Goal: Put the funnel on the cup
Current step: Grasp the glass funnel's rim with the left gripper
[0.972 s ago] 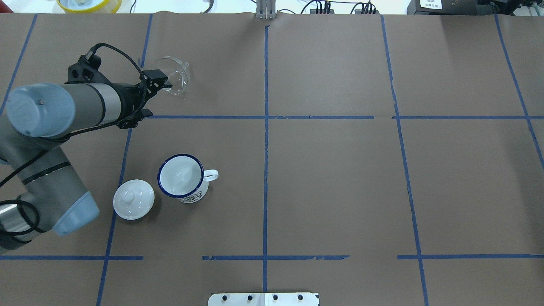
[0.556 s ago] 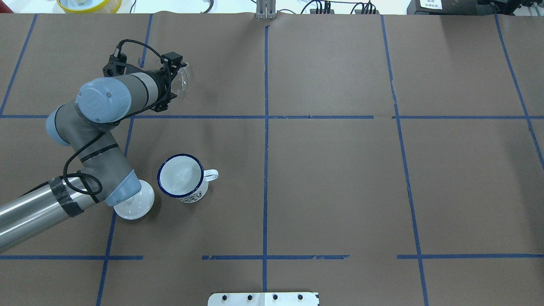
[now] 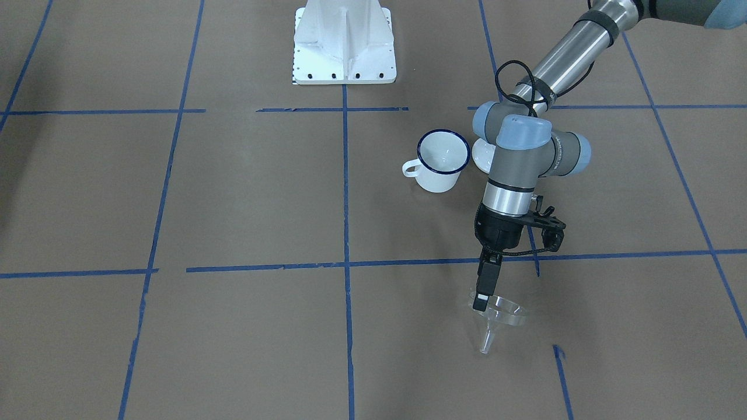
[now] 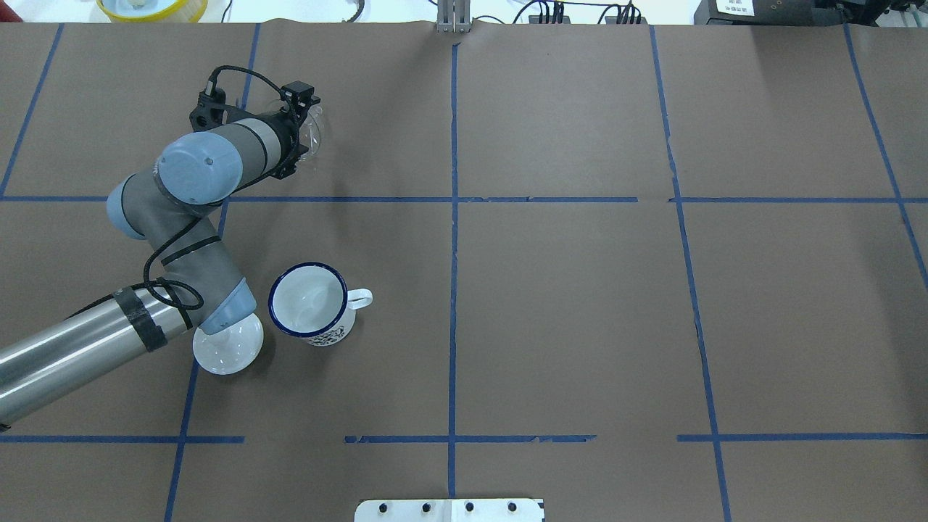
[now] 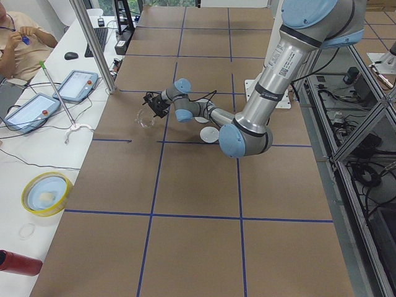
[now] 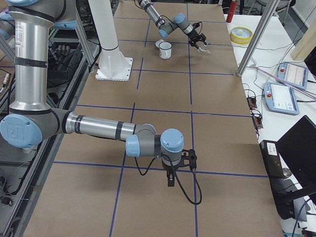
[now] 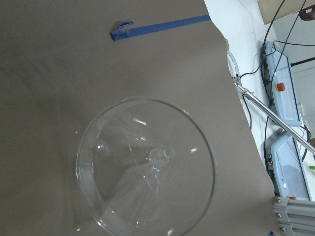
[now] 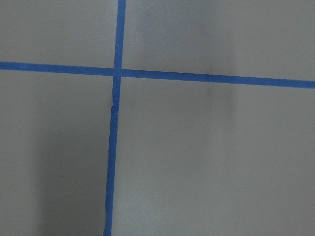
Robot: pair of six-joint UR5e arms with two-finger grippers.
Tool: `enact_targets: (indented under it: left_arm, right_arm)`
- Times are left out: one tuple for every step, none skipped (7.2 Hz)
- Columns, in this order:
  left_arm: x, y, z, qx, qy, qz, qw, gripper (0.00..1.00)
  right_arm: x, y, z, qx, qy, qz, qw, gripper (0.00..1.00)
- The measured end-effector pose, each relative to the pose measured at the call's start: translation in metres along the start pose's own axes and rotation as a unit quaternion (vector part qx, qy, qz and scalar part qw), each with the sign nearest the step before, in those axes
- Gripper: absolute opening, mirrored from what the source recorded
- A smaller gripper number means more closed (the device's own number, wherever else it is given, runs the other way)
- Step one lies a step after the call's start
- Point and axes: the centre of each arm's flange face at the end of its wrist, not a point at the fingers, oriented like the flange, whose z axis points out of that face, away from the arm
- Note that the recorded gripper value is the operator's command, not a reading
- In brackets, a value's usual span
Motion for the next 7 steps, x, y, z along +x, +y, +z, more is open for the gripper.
enact_targets:
  left_arm:
    - [0.007, -0.010, 0.000, 0.006, 0.007, -0.007, 0.9999, 0.64]
    - [0.014, -0.021, 0.001, 0.013, 0.012, -0.012, 0.9998, 0.64]
    - [0.017, -0.030, 0.003, 0.019, 0.013, -0.014, 0.9996, 0.64]
    - [0.016, -0.034, 0.005, 0.022, 0.012, -0.014, 0.9996, 0.64]
    - [0.015, -0.036, 0.007, 0.024, 0.011, -0.014, 0.9996, 0.53]
    - [0.013, -0.037, 0.009, 0.024, 0.010, -0.013, 0.9996, 0.20]
    - [0.012, -0.038, 0.009, 0.022, 0.012, -0.013, 0.9996, 0.00]
  right_arm:
    - [0.000, 0.000, 0.000, 0.000, 0.000, 0.000, 1.0000, 1.00]
    - [0.000, 0.000, 0.000, 0.000, 0.000, 0.000, 1.0000, 1.00]
    - [0.000, 0.000, 0.000, 0.000, 0.000, 0.000, 1.0000, 1.00]
    - [0.000, 0.000, 0.000, 0.000, 0.000, 0.000, 1.0000, 1.00]
    - [0.000, 0.000, 0.000, 0.000, 0.000, 0.000, 1.0000, 1.00]
    - [0.000, 0.000, 0.000, 0.000, 0.000, 0.000, 1.0000, 1.00]
    - [0.000, 0.000, 0.000, 0.000, 0.000, 0.000, 1.0000, 1.00]
